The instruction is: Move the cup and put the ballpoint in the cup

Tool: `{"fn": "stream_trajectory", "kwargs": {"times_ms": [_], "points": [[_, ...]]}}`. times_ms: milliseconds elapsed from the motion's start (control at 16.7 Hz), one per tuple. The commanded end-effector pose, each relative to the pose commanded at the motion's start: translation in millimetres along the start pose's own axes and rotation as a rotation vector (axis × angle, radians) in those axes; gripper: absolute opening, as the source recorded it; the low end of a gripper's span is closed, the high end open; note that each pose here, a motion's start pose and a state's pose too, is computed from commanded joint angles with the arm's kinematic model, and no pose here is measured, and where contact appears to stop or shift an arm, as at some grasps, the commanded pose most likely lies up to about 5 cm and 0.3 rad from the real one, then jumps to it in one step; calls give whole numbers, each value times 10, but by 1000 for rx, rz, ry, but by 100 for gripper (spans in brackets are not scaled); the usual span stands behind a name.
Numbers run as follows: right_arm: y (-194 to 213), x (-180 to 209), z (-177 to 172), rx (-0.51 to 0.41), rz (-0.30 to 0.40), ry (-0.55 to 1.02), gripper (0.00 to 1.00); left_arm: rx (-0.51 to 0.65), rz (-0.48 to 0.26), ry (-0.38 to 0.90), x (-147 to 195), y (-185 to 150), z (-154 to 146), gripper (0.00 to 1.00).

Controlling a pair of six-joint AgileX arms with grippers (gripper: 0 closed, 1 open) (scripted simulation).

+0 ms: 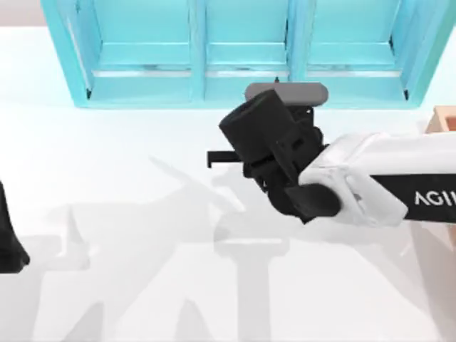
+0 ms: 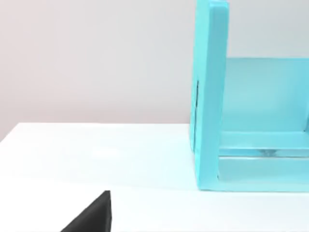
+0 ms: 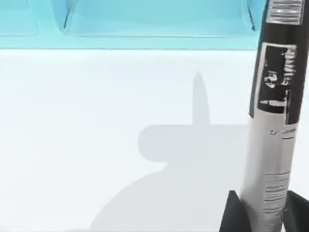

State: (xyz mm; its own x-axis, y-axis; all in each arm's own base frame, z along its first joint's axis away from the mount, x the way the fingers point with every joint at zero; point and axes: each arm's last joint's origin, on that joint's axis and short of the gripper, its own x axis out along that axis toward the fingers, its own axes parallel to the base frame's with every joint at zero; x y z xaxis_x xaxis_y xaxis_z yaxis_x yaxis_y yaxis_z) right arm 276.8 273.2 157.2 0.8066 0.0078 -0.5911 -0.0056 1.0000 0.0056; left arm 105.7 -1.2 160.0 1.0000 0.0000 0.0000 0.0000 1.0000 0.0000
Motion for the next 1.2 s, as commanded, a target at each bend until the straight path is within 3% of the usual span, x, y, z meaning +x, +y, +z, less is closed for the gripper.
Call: {"fn": "stream_trajectory", "kwargs": {"times_ms": [240, 540, 900, 1200], "points": [[-170, -207, -155, -70, -84, -293, 0, 0, 0, 0, 0, 0, 0, 100], [-421, -574, -196, -53, -209, -517, 0, 0, 0, 0, 0, 0, 0, 100], [-585, -906, -87, 64, -262, -649, 0, 0, 0, 0, 0, 0, 0, 100], [-592, -923, -78, 73, -263, -655, 0, 0, 0, 0, 0, 0, 0, 100]]}}
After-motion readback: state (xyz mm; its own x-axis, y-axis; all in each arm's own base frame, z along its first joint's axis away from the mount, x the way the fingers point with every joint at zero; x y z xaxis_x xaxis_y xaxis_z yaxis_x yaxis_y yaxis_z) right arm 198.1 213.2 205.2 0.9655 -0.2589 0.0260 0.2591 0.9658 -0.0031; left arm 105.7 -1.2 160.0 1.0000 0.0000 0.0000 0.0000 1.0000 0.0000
